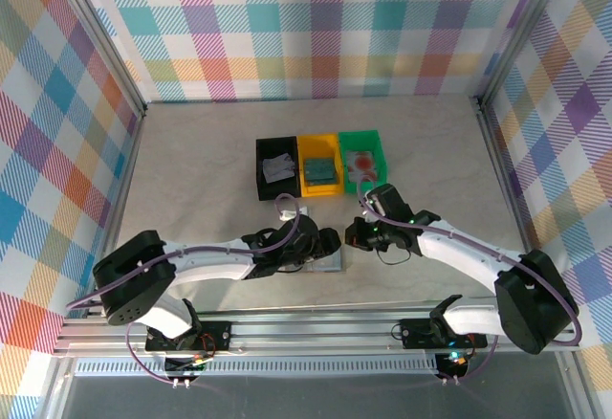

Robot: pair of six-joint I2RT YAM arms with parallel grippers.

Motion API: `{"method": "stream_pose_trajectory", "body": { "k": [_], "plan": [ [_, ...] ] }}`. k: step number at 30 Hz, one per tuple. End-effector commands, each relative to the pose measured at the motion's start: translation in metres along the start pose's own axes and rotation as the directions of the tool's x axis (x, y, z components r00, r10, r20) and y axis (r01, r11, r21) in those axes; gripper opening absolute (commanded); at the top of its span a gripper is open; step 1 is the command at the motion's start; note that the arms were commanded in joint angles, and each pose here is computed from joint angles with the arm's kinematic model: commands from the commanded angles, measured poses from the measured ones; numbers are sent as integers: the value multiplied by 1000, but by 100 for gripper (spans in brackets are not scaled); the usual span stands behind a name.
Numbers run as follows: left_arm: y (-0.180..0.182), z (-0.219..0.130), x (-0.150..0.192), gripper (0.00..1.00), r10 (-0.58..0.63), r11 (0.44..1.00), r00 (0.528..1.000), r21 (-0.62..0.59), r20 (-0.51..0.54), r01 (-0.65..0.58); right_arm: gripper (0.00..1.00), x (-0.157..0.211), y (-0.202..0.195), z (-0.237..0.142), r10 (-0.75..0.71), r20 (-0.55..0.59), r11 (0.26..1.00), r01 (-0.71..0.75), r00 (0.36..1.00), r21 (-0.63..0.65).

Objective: Take the credit cards out of the card holder

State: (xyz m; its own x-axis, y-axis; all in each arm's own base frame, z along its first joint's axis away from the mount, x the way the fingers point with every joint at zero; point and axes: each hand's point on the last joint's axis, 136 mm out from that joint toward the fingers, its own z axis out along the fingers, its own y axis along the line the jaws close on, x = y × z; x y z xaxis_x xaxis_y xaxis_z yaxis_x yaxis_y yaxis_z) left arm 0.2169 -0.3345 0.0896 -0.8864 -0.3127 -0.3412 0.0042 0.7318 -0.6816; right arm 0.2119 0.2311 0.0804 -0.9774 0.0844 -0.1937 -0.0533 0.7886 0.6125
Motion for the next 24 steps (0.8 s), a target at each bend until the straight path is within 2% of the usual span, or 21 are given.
{"method": "stream_pose_trajectory", "body": {
  "k": [1,7,16,18,21,24],
  "plan": [
    [-11,-24,-16,67,58,998,995,13,76,-59,0,10,10,8,15,-70,997,-20,997,-78],
    [12,-37,-13,68,113,993,990,-27,83,-111,0,9,11,20,41,-99,995,-50,994,-86],
    [33,-23,-1,66,151,986,988,-80,38,-148,0,1,10,34,76,-104,994,-83,992,-68],
    [37,-19,1,64,158,983,987,-98,23,-155,0,1,11,38,82,-117,993,-91,990,-76],
    [41,-13,5,57,166,979,986,-118,0,-164,0,0,13,41,88,-123,992,-99,989,-84],
    [45,-8,8,56,167,978,986,-123,-16,-168,0,-2,13,42,85,-114,992,-95,990,-85]
  ]
}}
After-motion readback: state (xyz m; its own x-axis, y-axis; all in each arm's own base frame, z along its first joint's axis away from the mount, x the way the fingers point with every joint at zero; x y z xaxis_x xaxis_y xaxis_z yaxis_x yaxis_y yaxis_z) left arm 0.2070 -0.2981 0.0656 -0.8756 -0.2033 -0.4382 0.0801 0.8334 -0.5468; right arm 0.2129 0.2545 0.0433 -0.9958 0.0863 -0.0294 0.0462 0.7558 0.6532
